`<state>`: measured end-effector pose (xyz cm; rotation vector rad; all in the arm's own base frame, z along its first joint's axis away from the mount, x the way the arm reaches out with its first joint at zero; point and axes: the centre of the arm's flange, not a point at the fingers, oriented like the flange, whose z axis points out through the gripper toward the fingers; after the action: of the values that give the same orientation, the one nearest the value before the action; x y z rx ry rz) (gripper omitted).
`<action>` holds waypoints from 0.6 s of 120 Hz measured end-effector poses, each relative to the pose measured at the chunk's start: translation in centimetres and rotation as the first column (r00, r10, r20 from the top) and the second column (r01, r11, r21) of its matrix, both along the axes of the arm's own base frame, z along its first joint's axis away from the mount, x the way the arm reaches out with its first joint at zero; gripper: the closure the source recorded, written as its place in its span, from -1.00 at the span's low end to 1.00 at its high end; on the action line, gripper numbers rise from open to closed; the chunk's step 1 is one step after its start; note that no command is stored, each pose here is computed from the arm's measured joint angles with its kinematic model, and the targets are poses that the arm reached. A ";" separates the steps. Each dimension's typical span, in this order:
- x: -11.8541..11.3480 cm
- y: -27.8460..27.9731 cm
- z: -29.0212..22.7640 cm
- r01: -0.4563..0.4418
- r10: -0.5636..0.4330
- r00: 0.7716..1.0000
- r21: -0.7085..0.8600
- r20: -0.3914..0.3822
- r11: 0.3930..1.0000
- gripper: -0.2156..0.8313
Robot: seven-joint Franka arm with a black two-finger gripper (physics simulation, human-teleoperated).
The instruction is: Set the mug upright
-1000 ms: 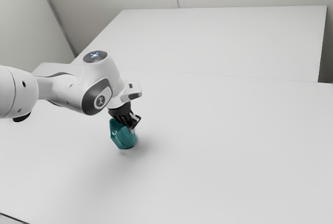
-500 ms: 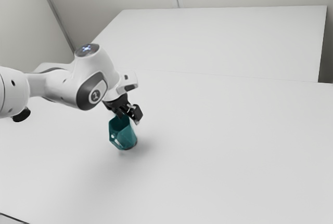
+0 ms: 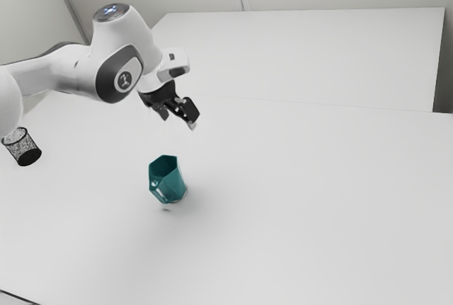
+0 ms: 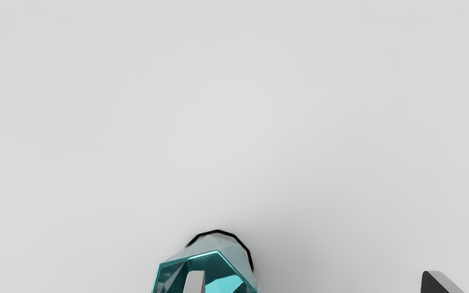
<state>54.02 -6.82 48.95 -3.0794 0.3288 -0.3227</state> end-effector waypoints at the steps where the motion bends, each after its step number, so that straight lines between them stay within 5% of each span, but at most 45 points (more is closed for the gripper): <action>1: 0.1 0.0 0.1 0.000 0.000 1.000 0.000 -0.003 1.000 -0.53; 72: 3.2 0.0 9.1 -0.032 0.030 0.989 -0.010 -0.143 0.999 -0.56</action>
<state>57.22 -6.78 58.08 -3.1231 0.2828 -0.1041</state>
